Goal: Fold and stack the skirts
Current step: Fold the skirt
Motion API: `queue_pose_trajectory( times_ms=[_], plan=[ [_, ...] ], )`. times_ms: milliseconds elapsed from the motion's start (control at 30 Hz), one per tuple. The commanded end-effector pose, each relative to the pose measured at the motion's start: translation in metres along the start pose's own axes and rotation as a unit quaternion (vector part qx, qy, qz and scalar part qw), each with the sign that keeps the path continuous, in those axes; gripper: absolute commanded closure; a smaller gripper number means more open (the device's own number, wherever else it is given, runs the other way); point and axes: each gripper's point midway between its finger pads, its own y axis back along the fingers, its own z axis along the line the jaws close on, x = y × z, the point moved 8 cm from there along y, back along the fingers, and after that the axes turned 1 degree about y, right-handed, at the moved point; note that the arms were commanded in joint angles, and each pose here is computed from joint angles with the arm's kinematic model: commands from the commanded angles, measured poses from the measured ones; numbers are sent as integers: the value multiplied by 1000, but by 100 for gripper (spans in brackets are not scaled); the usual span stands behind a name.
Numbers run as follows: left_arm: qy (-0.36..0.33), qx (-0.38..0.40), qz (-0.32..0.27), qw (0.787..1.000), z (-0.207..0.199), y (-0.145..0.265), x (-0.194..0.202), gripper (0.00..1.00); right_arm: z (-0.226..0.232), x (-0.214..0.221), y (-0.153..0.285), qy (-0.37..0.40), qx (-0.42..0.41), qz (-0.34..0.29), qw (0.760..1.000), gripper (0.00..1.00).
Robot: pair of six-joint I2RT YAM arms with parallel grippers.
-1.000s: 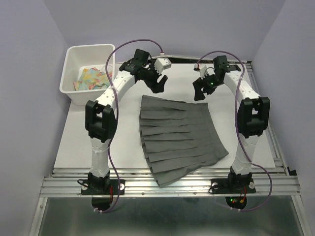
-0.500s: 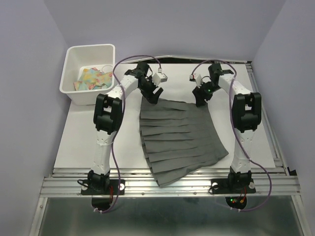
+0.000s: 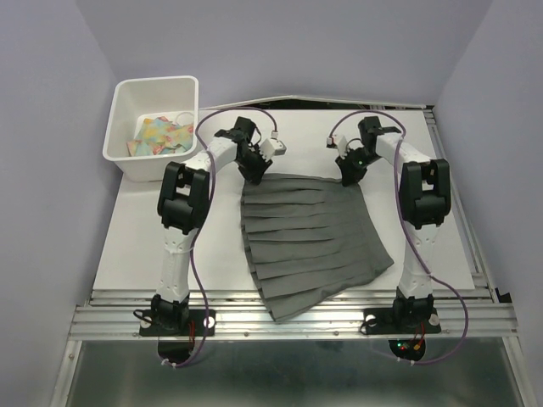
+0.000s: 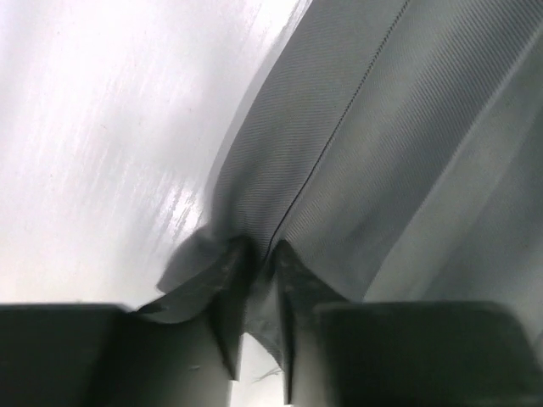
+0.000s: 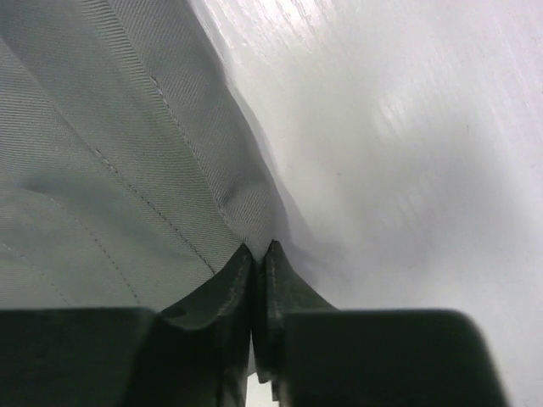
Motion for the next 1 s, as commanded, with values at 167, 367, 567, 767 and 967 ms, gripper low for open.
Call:
queue_pose_trajectory(
  times_ms=[167, 367, 567, 767, 967],
  plan=[
    [12, -87, -59, 994, 21, 67, -46, 100, 2, -36, 47, -28, 44, -49, 997, 99],
    [21, -152, -100, 983, 43, 96, -70, 100, -6, -49, 66, -32, 93, -56, 994, 99],
    [31, -235, -133, 962, 65, 127, -84, 100, -17, -63, 83, -56, 137, -85, 985, 99],
    [36, -289, -163, 942, 76, 164, -98, 100, -31, -90, 115, -46, 192, -132, 971, 99],
    [21, -301, -199, 932, 62, 214, -110, 100, -27, -96, 140, -21, 215, -153, 964, 99]
  ],
)
